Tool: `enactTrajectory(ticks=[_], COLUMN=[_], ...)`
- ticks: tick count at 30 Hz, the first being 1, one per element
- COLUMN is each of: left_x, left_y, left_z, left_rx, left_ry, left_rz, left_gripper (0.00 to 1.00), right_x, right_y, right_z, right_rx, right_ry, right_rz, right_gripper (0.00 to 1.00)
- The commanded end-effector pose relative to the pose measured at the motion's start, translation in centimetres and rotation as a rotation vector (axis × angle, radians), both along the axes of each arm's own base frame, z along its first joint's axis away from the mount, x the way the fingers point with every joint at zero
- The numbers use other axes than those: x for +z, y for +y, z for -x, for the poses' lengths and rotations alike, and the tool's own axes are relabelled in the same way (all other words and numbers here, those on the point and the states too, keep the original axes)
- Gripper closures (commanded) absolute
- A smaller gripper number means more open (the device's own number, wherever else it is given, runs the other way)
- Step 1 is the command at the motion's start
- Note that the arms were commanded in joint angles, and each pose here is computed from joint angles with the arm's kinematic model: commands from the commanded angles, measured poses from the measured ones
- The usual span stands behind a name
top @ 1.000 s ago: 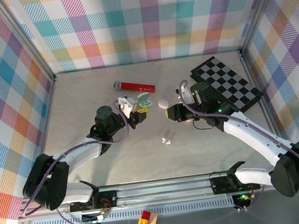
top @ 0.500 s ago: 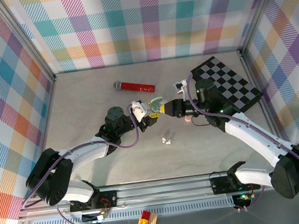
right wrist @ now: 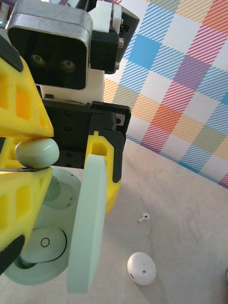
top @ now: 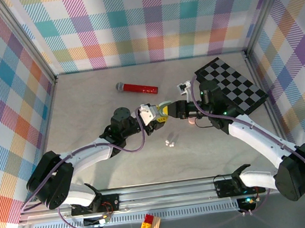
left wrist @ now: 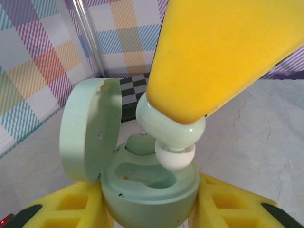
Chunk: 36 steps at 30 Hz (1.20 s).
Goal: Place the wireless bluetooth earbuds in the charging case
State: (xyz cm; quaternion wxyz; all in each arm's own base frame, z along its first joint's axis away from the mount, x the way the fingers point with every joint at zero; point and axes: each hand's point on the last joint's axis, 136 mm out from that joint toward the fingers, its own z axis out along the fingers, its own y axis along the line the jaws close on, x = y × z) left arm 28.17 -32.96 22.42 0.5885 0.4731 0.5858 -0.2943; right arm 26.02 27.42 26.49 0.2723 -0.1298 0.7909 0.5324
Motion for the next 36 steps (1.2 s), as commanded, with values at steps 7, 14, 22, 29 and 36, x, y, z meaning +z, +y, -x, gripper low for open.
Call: enactTrajectory(ticks=[7,14,22,29,36], left_x=[2.9,3.3,3.4,3.3,2.8], left_y=[-0.5,-0.7,-0.7,-0.6,-0.1], left_z=[0.6,0.7,0.7,0.3,-0.3], left_rx=[-0.024,-0.031,-0.031,-0.009,0.029], left_ry=[-0.069,-0.074,-0.075,-0.064,-0.039], left_rz=[0.041,0.048,0.055,0.057,0.061], left_gripper=[0.63,0.63,0.63,0.63,0.63], right_x=[-1.3,-1.6,-2.2,-2.4,-0.9], right_y=[0.0,0.2,0.2,-0.5,-1.1], right_z=[-0.4,-0.6,-1.0,-1.3,-0.2], right_rx=[-0.002,0.004,-0.009,-0.045,-0.022], right_ry=[0.024,0.037,0.056,0.063,-0.022], right_rz=[0.007,0.006,0.018,0.042,0.043], right_gripper=[0.79,0.79,0.79,0.63,0.57])
